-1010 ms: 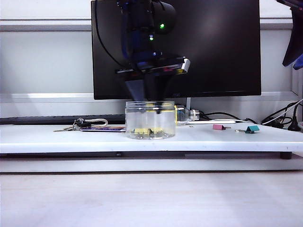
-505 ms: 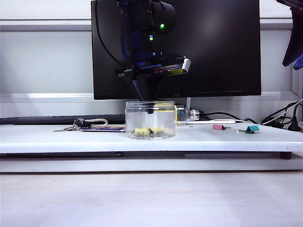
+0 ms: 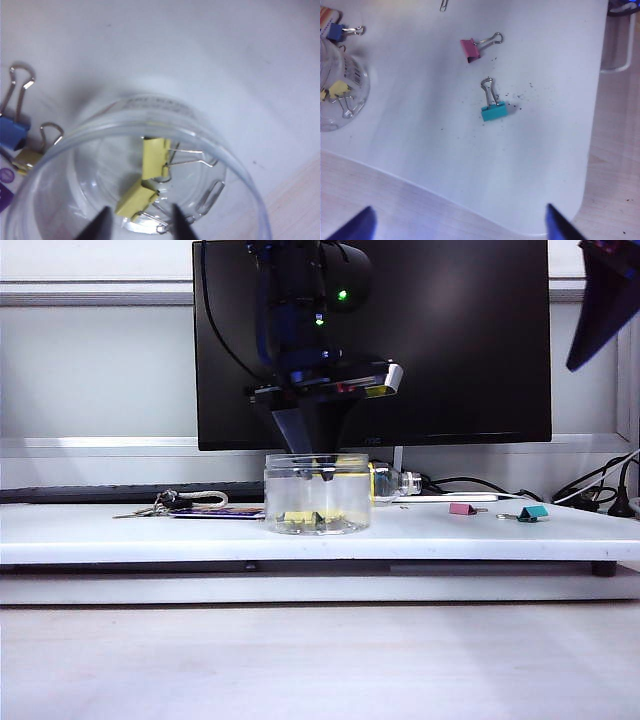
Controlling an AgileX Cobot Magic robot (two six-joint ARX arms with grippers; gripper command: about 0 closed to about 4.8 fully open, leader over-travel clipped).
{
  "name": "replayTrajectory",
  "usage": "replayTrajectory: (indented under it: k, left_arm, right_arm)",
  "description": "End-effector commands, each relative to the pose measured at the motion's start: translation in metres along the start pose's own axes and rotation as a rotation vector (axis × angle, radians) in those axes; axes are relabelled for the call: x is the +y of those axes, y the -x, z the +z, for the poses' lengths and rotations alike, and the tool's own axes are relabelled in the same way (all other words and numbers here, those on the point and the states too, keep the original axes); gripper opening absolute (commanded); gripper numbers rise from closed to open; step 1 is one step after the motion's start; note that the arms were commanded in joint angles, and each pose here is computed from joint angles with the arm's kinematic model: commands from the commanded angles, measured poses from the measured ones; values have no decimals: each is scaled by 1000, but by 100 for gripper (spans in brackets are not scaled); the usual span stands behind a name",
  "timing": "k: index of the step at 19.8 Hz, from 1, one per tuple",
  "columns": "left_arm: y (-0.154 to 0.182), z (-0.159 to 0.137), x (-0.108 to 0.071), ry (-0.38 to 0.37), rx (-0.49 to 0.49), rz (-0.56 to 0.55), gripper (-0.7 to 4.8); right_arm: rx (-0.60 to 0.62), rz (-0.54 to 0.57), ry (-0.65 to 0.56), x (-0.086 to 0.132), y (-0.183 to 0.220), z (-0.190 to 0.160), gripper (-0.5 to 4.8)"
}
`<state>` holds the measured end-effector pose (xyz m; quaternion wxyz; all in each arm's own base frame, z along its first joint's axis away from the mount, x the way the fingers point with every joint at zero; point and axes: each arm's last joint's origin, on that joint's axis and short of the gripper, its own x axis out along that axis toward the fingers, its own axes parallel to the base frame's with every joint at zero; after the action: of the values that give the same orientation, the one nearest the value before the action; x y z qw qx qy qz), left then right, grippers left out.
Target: Take the clips out of the round transparent plastic box and place them on the table.
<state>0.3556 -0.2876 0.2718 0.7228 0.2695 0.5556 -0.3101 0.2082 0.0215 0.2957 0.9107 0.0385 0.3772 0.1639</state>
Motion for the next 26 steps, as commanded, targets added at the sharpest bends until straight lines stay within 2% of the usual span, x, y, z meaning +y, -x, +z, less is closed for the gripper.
replayTrajectory:
  k: [1, 2, 12, 13, 14, 15, 16, 18, 19, 20, 21, 22, 23, 26]
  left_arm:
    - [4, 1, -1, -5, -14, 2, 158]
    - [4, 0, -1, -5, -15, 2, 157]
    - [4, 1, -1, -6, -14, 1, 158]
    - [4, 0, -1, -6, -15, 1, 174]
    - [4, 0, -1, -6, -15, 1, 229]
    - [4, 0, -1, -6, -15, 1, 306]
    - [4, 1, -1, -6, -14, 1, 340]
    - [4, 0, -1, -6, -14, 2, 338]
    - [4, 0, -1, -6, -14, 2, 310]
    - [4, 0, -1, -6, -14, 2, 230]
    - [4, 0, -1, -6, -13, 1, 95]
    - [4, 0, -1, -6, -13, 1, 33]
    - [4, 0, -1, -6, -13, 1, 12]
    - [4, 0, -1, -6, -13, 1, 11]
  right_arm:
    - [-6, 6, 5, 1, 1, 1, 40]
    - [-6, 6, 5, 1, 1, 1, -8]
    - [-7, 6, 5, 1, 1, 1, 24]
    - [-7, 6, 5, 1, 1, 1, 28]
    - [-7, 6, 5, 1, 1, 1, 47]
    - [-7, 6, 5, 1, 1, 1, 73]
    - [-7, 6, 5, 1, 1, 1, 81]
    - [-6, 6, 4, 1, 1, 1, 83]
    - [-6, 6, 4, 1, 1, 1, 84]
    - [-6, 6, 4, 1, 1, 1, 85]
    - [-6, 6, 4, 1, 1, 1, 85]
    - [-6, 6, 4, 1, 1, 1, 85]
    - [-6, 6, 4, 1, 1, 1, 85]
    - [-5, 6, 4, 1, 1, 1, 85]
